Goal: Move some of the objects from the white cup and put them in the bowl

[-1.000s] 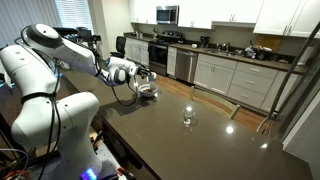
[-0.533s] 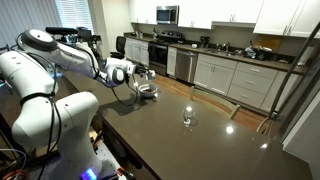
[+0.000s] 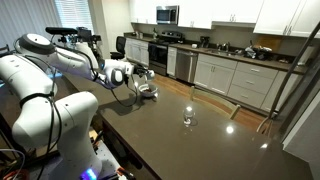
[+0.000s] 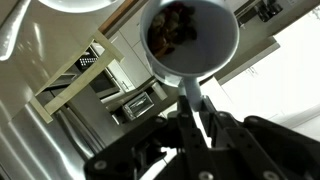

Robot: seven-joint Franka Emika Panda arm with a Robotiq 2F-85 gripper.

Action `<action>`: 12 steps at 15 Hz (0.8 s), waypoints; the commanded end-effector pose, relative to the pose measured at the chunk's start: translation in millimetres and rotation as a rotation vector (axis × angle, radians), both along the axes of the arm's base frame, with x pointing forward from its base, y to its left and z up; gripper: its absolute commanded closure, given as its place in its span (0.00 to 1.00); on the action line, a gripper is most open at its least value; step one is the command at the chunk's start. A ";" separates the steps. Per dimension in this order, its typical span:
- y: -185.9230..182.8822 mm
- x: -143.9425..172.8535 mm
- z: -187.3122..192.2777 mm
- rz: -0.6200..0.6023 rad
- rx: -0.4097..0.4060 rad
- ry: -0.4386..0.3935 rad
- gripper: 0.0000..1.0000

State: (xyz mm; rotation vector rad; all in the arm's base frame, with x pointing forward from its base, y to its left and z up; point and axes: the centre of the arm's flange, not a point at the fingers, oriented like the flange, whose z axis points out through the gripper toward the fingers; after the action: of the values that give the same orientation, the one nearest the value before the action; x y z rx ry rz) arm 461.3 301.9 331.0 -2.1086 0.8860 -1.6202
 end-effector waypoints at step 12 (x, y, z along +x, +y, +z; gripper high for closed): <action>-17.5 9.3 -10.1 -0.045 -0.066 -0.061 0.94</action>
State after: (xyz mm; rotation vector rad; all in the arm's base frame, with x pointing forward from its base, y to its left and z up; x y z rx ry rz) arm 464.3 293.1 319.0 -2.1147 0.8737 -1.7007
